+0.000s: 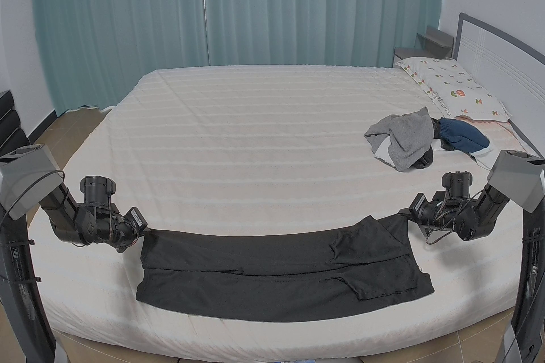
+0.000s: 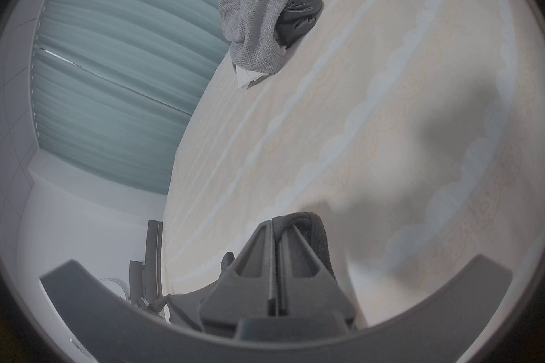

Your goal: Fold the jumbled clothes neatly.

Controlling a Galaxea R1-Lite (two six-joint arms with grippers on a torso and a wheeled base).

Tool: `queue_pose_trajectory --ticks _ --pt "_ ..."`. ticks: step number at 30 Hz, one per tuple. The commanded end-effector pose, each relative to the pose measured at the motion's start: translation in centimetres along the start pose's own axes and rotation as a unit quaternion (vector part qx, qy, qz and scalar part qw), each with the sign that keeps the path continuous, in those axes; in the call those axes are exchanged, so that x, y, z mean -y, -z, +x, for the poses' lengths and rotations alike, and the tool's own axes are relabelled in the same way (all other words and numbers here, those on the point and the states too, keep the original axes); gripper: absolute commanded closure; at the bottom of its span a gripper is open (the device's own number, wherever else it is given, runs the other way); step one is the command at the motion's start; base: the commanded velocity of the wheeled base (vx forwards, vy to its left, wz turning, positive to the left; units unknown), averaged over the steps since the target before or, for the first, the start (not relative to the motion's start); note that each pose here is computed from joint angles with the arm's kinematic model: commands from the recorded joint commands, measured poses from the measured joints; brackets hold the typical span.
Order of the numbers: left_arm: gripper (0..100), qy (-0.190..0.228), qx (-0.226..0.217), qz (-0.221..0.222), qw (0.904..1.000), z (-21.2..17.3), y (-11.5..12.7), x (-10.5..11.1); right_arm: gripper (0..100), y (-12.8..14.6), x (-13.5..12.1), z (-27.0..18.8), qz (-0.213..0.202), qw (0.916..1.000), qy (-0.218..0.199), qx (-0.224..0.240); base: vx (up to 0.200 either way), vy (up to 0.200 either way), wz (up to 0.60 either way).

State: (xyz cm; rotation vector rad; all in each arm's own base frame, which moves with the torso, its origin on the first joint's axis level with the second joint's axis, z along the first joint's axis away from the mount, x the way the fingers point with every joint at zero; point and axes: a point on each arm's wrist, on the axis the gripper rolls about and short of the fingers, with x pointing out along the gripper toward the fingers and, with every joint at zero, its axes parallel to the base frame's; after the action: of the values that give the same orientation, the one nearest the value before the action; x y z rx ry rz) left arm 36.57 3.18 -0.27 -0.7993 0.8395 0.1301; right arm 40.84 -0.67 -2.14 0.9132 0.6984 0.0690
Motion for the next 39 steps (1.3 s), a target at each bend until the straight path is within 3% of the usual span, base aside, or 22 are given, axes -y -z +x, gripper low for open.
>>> queue_pose_trajectory --ticks 1,2,5,9,15,23,38,39 --pt "100 0.001 -0.001 -0.001 1.0000 -0.2 0.0 0.1 0 0.2 0.4 0.3 0.002 1.0000 0.004 -0.004 0.000 0.000 0.00" --pt "0 0.001 -0.002 -0.002 1.0000 -0.2 0.0 0.1 0 0.2 0.4 0.3 0.002 1.0000 0.004 -0.004 0.000 0.000 0.00" --pt "0 0.000 -0.002 -0.002 1.0000 -0.2 0.0 0.1 0 0.2 0.2 0.0 0.003 1.0000 0.003 -0.003 0.000 0.000 0.00" --pt "0 0.001 -0.003 -0.003 1.0000 -0.3 0.1 0.0 0 -1.2 -1.3 -3.5 0.004 0.9997 -0.018 0.017 0.000 0.000 0.00" --pt "0 0.007 -0.005 -0.020 0.9998 -0.3 0.1 0.1 0 1.3 -1.7 -5.3 -0.015 0.9976 -0.054 -0.039 0.000 0.000 0.00" --pt "0 0.009 -0.004 -0.031 0.9995 -0.4 -0.1 0.1 0 3.9 -0.8 -4.6 -0.061 0.9944 -0.041 -0.076 0.000 0.000 0.00" --pt "0 0.008 -0.004 -0.031 0.9995 -0.4 0.0 0.0 0 4.9 0.5 -4.2 -0.090 0.9915 -0.025 -0.091 0.000 0.000 0.00" --pt "0 0.008 -0.004 -0.031 0.9995 -0.4 0.0 0.0 100 4.9 0.6 -4.2 -0.092 0.9912 -0.024 -0.092 0.000 0.000 0.00"
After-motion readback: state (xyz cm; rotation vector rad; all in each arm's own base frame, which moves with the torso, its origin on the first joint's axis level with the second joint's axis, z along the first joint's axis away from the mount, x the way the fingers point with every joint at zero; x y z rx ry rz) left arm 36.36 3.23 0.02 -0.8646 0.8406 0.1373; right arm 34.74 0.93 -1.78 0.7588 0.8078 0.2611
